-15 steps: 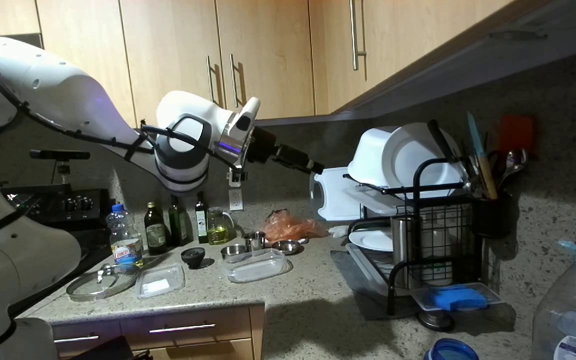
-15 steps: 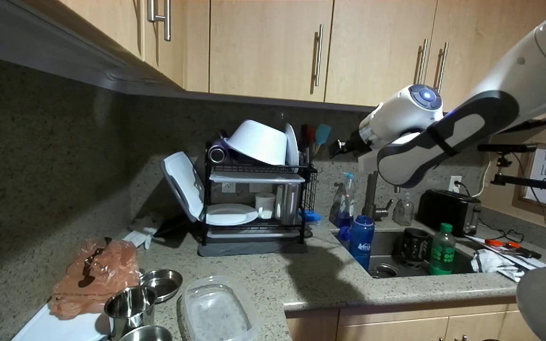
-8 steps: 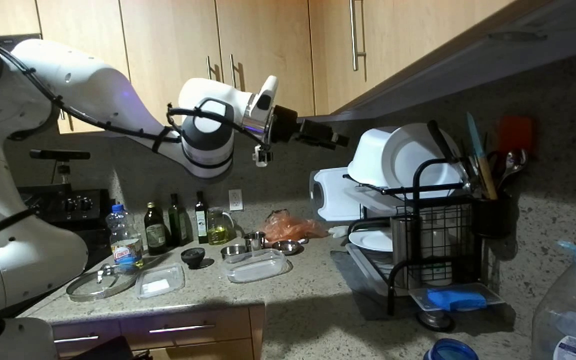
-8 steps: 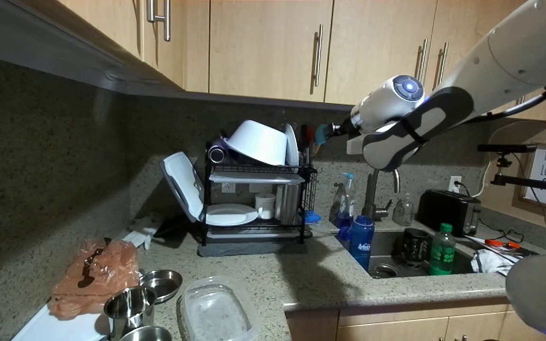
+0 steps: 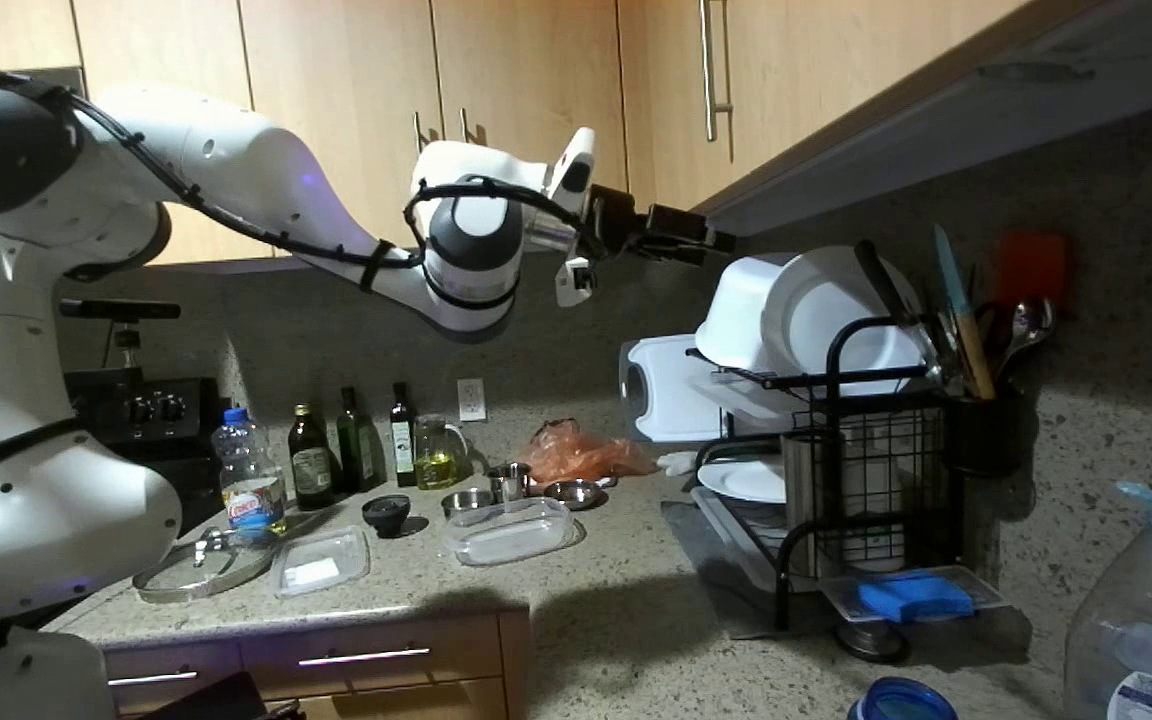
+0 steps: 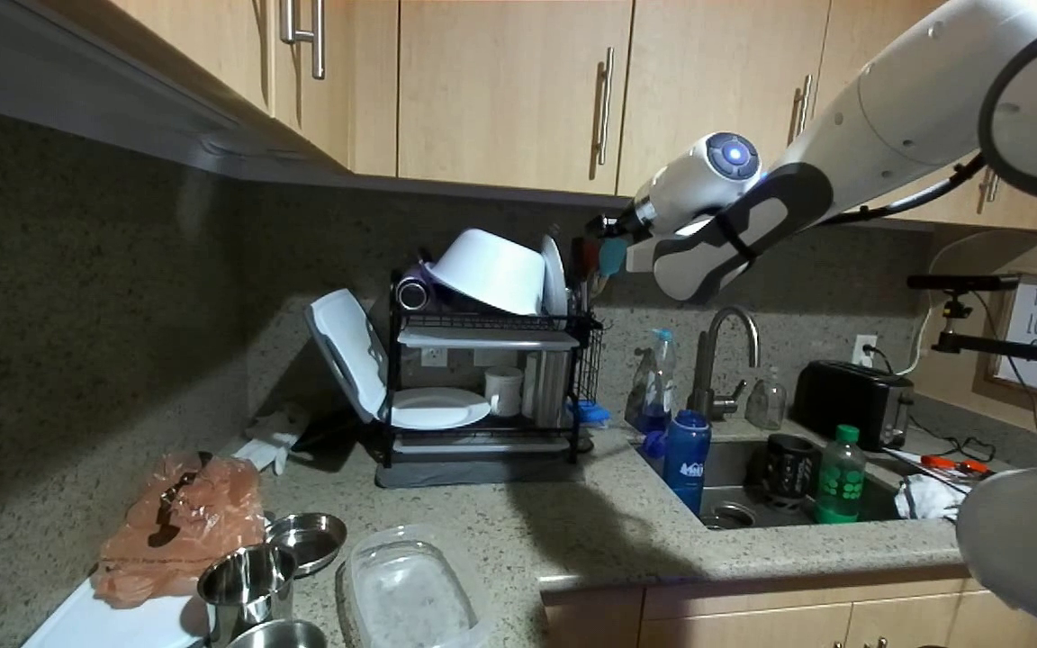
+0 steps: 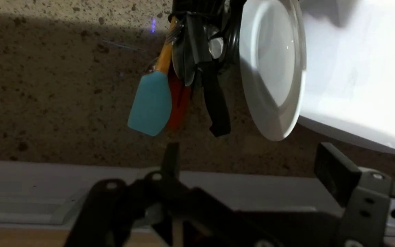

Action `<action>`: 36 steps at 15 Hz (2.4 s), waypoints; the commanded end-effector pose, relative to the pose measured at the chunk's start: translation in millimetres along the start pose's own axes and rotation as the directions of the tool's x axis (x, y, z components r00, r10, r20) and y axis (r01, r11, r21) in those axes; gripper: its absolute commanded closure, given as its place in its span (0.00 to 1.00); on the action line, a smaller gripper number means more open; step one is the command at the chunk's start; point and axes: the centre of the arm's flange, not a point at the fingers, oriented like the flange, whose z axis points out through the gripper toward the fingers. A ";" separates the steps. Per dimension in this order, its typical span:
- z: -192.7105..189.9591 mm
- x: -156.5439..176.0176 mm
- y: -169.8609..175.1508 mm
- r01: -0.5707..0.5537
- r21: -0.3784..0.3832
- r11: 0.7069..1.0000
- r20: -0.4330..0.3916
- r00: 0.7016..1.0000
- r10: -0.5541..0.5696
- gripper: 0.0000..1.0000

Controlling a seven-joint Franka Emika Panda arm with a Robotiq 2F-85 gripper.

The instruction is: Pick a plate from the rack and put it on the table

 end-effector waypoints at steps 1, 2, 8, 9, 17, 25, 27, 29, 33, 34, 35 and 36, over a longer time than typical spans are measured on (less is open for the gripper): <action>3.8 2.5 -1.2 -0.005 0.007 1.000 -0.002 1.000 0.005 0.00; 6.0 4.2 -0.9 -0.011 0.013 1.000 -0.003 1.000 0.011 0.00; 28.1 7.2 -4.2 -0.022 0.011 1.000 -0.002 1.000 0.022 0.00; 34.5 8.2 -7.1 -0.022 0.011 1.000 -0.002 1.000 0.022 0.00; 62.4 18.4 -32.7 0.013 0.066 0.998 -0.037 0.999 -0.011 0.00; 94.8 1.4 -57.7 0.003 0.112 0.994 0.014 1.000 -0.005 0.00; 101.2 -1.3 -58.6 -0.005 0.120 0.993 0.022 1.000 0.002 0.00; 107.7 -3.7 -56.4 -0.019 0.125 0.992 0.032 0.999 0.015 0.00; 118.4 -9.6 -53.8 -0.045 0.116 0.992 0.052 0.998 0.040 0.00; 119.0 -10.0 -53.7 -0.049 0.113 0.992 0.054 0.998 0.043 0.00; 118.4 -9.9 -54.7 -0.054 0.119 0.991 0.050 0.998 0.048 0.00; 118.2 -9.9 -56.5 -0.057 0.124 0.991 0.047 0.998 0.051 0.00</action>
